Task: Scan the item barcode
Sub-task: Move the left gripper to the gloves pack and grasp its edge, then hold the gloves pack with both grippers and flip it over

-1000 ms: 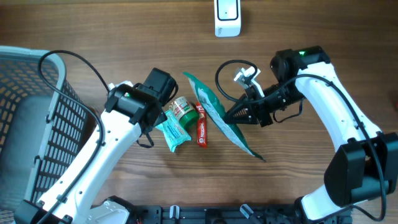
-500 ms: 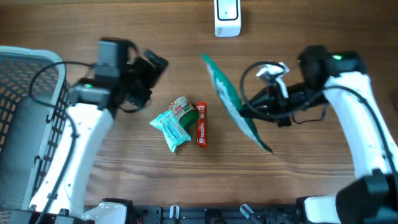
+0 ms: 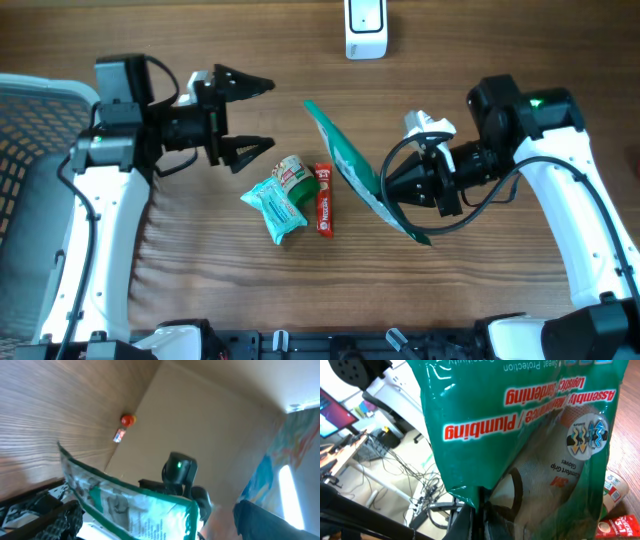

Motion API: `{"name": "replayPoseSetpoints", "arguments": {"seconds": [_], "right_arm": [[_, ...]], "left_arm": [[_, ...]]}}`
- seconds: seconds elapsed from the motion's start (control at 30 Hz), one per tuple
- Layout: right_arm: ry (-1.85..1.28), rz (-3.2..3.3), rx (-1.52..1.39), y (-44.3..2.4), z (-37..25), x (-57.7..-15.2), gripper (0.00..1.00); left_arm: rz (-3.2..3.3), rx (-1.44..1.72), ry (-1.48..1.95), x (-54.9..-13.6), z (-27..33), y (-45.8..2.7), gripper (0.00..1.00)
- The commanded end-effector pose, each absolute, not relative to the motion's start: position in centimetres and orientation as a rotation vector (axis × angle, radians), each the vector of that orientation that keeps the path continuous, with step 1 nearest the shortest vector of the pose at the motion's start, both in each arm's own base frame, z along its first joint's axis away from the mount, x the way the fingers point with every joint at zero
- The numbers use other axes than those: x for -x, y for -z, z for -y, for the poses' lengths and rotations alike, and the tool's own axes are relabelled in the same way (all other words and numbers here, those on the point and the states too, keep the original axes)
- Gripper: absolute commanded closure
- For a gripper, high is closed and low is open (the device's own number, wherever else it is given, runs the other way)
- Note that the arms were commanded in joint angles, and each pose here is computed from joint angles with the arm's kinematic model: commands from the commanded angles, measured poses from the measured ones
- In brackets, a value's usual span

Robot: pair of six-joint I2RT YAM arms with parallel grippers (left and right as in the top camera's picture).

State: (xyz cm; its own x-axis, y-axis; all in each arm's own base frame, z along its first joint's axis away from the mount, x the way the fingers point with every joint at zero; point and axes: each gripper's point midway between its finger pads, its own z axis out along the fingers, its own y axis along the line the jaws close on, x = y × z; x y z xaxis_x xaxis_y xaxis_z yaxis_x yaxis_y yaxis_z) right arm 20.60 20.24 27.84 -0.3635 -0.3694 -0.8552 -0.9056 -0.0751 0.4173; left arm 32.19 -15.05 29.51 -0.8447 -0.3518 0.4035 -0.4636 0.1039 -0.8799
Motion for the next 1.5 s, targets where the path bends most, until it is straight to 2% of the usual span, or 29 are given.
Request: {"name": "replayPoseSetpoints", "arguments": {"seconds": [0.0, 0.17, 0.2, 0.27, 0.37, 0.5, 0.57, 0.6, 0.67, 0.7, 0.73, 0.77, 0.83, 0.93, 1.07, 1.1, 1.17, 1.47], "right_arm": [[-1.360, -1.679, 1.492, -27.2, -20.5, -20.2, 0.96], [-1.340, -1.704, 1.513, -26.6, -21.0, -20.6, 0.96], [-1.340, -1.718, 1.507, -26.4, -21.0, -20.7, 0.96], [-1.341, -1.716, 1.509, -26.4, -21.1, -20.7, 0.96], [-1.342, -1.715, 1.509, -26.4, -21.1, -20.7, 0.95], [-1.342, -1.715, 1.509, -26.4, -21.1, -20.7, 0.96], [-1.342, -1.715, 1.509, -26.4, -21.1, -20.7, 0.96], [-1.342, -1.715, 1.509, -26.4, -21.1, -20.7, 0.96], [-1.345, -1.722, 1.504, -26.4, -21.1, -20.7, 0.96], [-1.350, -1.732, 1.496, -26.4, -21.1, -20.8, 0.96], [-1.351, -1.743, 1.487, -26.4, -21.2, -20.9, 0.96], [-1.355, -1.759, 1.472, -26.4, -21.2, -21.1, 0.93], [-1.360, -1.811, 1.434, -26.3, -21.2, -21.5, 0.79], [-1.339, -1.934, 1.376, -25.5, -21.0, -22.3, 0.67], [-1.315, -2.046, 1.276, -25.0, -21.1, -23.8, 0.08], [-1.314, -2.055, 1.252, -25.1, -21.2, -24.1, 0.01], [-1.332, -2.038, 1.223, -25.7, -21.5, -24.5, 0.00], [-1.297, -1.909, 1.283, -26.5, -22.7, -25.3, 0.01]], "left_arm": [[2.236, -0.698, -1.900, -31.1, 17.1, -31.0, 0.01], [2.246, -0.574, -1.888, -29.9, 19.6, -31.2, 0.02], [2.248, -0.544, -1.888, -29.6, 20.1, -31.3, 0.05], [2.255, -0.478, -1.893, -29.1, 21.2, -31.6, 0.16], [2.253, -0.430, -1.885, -28.5, 22.1, -31.7, 0.39], [2.274, -0.339, -1.890, -27.7, 23.1, -31.7, 0.47], [2.273, -0.322, -1.886, -27.4, 23.4, -31.7, 0.55], [2.272, -0.316, -1.884, -27.3, 23.6, -31.7, 0.63], [2.272, -0.305, -1.882, -27.2, 23.7, -31.7, 0.84], [2.272, -0.305, -1.882, -27.1, 23.8, -31.7, 0.92], [2.274, -0.307, -1.881, -27.2, 23.7, -31.6, 0.96], [2.278, -0.310, -1.881, -27.2, 23.7, -31.6, 0.96], [2.294, -0.336, -1.874, -27.5, 23.7, -31.4, 0.96], [2.322, -0.459, -1.834, -28.5, 23.2, -30.6, 0.96], [2.289, -0.803, -1.722, -30.4, 21.3, -29.0, 0.96], [2.272, -0.894, -1.687, -30.8, 20.8, -28.5, 0.96], [2.238, -1.086, -1.621, -31.8, 19.3, -27.5, 0.96], [1.891, -1.433, -1.468, -32.2, 18.4, -27.3, 0.96]]}}
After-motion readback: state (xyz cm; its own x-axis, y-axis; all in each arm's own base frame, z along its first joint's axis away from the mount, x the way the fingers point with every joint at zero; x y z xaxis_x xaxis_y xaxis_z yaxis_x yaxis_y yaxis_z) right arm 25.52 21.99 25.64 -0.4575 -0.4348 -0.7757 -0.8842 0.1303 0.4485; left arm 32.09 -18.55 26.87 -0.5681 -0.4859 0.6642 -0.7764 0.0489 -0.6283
